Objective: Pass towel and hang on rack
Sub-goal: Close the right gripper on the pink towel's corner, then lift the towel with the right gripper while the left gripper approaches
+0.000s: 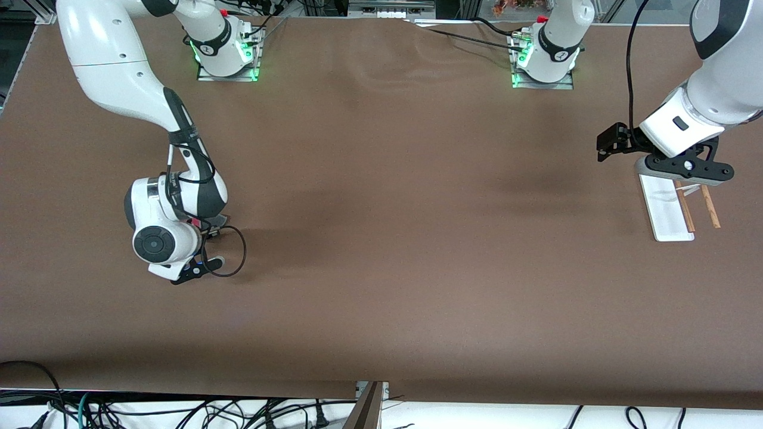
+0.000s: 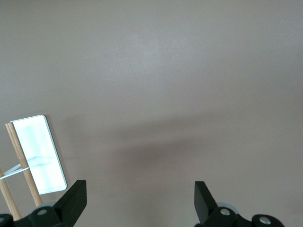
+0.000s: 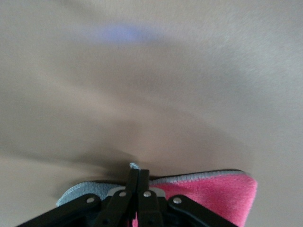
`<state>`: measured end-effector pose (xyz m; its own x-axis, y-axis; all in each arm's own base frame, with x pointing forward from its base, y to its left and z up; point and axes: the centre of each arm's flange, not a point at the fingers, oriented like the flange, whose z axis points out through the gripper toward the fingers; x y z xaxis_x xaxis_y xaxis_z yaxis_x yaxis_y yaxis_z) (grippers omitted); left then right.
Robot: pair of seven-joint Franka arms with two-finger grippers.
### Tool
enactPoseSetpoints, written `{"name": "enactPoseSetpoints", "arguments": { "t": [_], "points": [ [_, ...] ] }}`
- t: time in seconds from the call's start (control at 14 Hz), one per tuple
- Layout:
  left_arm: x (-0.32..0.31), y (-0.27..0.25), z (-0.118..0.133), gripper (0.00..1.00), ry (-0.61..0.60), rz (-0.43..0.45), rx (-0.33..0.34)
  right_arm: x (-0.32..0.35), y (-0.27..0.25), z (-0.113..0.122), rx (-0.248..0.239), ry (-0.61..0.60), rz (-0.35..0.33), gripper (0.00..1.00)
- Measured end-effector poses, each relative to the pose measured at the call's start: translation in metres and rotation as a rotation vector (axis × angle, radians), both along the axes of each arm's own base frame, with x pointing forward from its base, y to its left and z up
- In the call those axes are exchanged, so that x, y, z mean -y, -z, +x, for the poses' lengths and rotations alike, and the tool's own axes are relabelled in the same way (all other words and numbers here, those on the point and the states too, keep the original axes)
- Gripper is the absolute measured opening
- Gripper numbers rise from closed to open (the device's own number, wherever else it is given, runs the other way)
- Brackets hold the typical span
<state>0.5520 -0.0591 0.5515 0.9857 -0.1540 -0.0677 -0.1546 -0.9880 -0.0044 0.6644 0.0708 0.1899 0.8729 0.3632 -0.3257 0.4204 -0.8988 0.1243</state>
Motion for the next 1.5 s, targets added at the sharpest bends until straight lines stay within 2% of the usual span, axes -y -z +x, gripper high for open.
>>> {"name": "enactPoseSetpoints", "arguments": {
  "t": [0.29, 0.64, 0.86, 1.07, 1.5],
  "points": [
    [0.000, 0.000, 0.000, 1.00, 0.000, 0.000, 0.000, -0.004, -0.064, 0.021, 0.106, 0.005, 0.022, 0.02],
    [0.000, 0.000, 0.000, 1.00, 0.000, 0.000, -0.001, -0.021, -0.207, 0.035, 0.203, 0.031, 0.069, 0.02],
    [0.000, 0.001, 0.000, 1.00, 0.000, 0.000, -0.001, -0.066, -0.284, 0.036, 0.288, -0.005, 0.139, 0.02],
    [0.000, 0.009, 0.002, 1.00, 0.000, 0.001, -0.019, -0.125, -0.320, 0.026, 0.355, 0.017, 0.184, 0.02],
    [0.011, 0.039, 0.012, 1.00, 0.034, 0.002, -0.076, -0.255, -0.341, -0.020, 0.434, 0.177, 0.236, 0.02]
  ]
}}
